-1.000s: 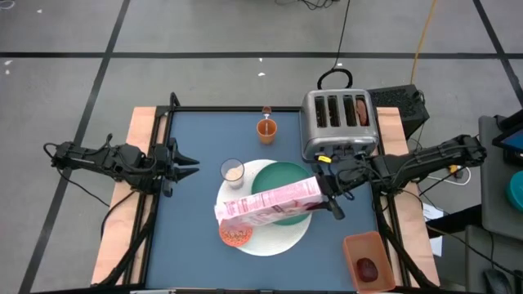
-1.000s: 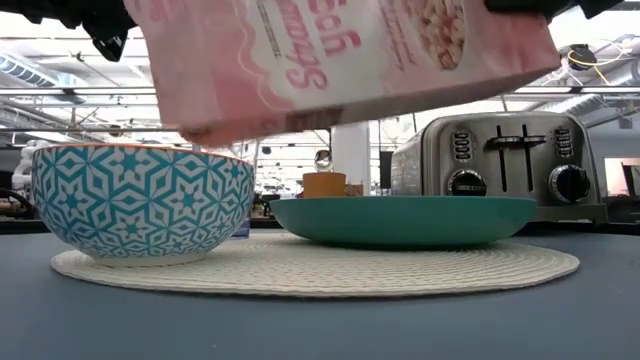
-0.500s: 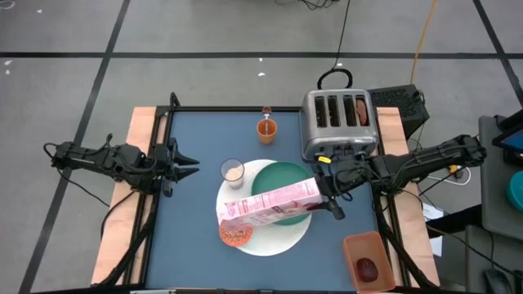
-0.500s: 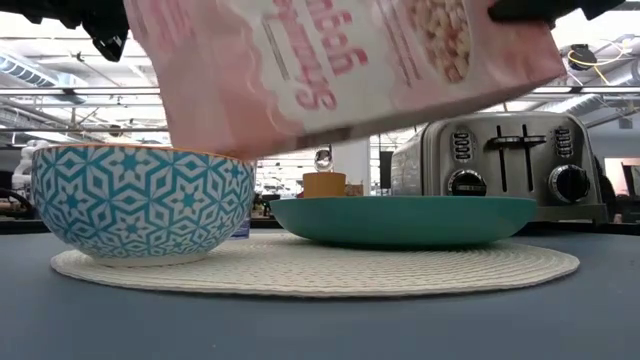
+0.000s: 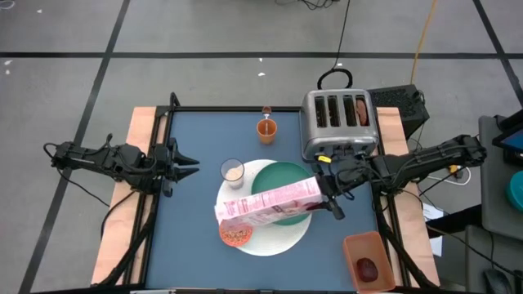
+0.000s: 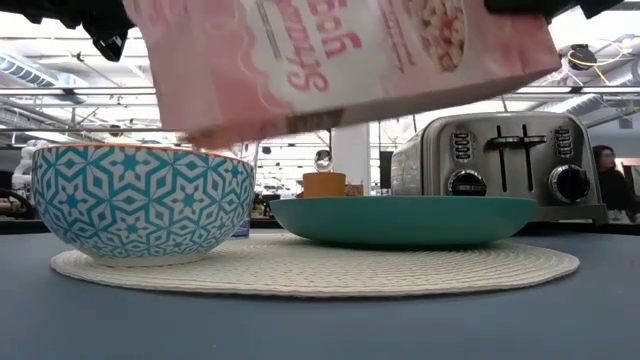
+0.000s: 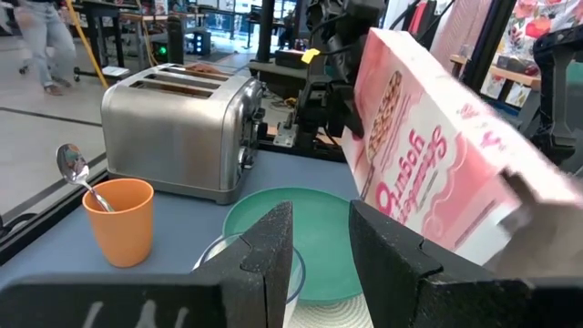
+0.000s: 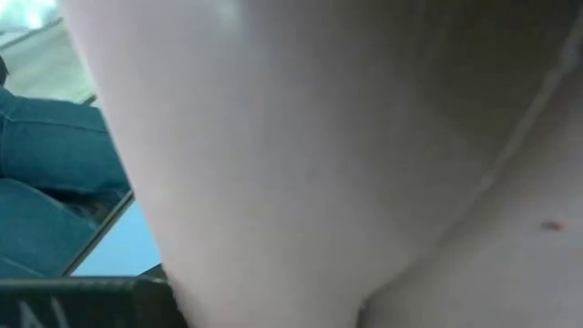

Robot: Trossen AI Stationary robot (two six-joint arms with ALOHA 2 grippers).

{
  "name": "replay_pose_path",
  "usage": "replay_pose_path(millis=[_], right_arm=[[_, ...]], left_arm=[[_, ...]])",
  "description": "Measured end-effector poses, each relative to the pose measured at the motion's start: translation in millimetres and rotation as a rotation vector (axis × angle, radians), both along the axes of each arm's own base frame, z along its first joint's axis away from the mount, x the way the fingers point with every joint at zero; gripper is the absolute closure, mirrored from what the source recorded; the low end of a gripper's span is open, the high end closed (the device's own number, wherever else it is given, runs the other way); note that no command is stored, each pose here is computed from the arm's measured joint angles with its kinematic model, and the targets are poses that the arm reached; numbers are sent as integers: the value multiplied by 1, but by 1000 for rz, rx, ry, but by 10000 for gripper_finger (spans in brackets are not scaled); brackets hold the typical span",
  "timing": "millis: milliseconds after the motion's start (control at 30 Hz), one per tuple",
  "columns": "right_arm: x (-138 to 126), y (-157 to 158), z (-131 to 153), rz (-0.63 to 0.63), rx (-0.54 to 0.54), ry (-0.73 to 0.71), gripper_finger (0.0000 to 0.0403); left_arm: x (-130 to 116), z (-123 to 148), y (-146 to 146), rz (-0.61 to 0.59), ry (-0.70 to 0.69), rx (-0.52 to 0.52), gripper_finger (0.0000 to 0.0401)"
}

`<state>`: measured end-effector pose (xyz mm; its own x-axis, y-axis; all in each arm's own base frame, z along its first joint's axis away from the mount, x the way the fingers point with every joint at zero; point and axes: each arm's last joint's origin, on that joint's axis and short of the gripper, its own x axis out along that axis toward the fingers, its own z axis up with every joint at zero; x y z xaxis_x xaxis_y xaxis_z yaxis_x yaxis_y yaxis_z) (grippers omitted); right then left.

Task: Arrange a breakfast setting
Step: Pour the cereal into the orange patterned bowl

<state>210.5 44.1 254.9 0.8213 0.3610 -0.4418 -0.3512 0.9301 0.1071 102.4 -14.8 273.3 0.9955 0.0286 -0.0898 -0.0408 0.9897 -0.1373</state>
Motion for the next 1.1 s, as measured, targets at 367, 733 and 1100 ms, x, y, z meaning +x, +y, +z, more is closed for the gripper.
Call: replay_pose_path(millis=[367,733,1100], right_arm=[[0,0,-1,0,-1,6,186],[-1,0,-2,0,-3,18,186],[-1,0,-3,1,-5,30,186]], left_arm=[[0,0,0,0,-1,-1,286],[0,0,0,0,0,0,286],[0,0,0,0,-1,1,286]])
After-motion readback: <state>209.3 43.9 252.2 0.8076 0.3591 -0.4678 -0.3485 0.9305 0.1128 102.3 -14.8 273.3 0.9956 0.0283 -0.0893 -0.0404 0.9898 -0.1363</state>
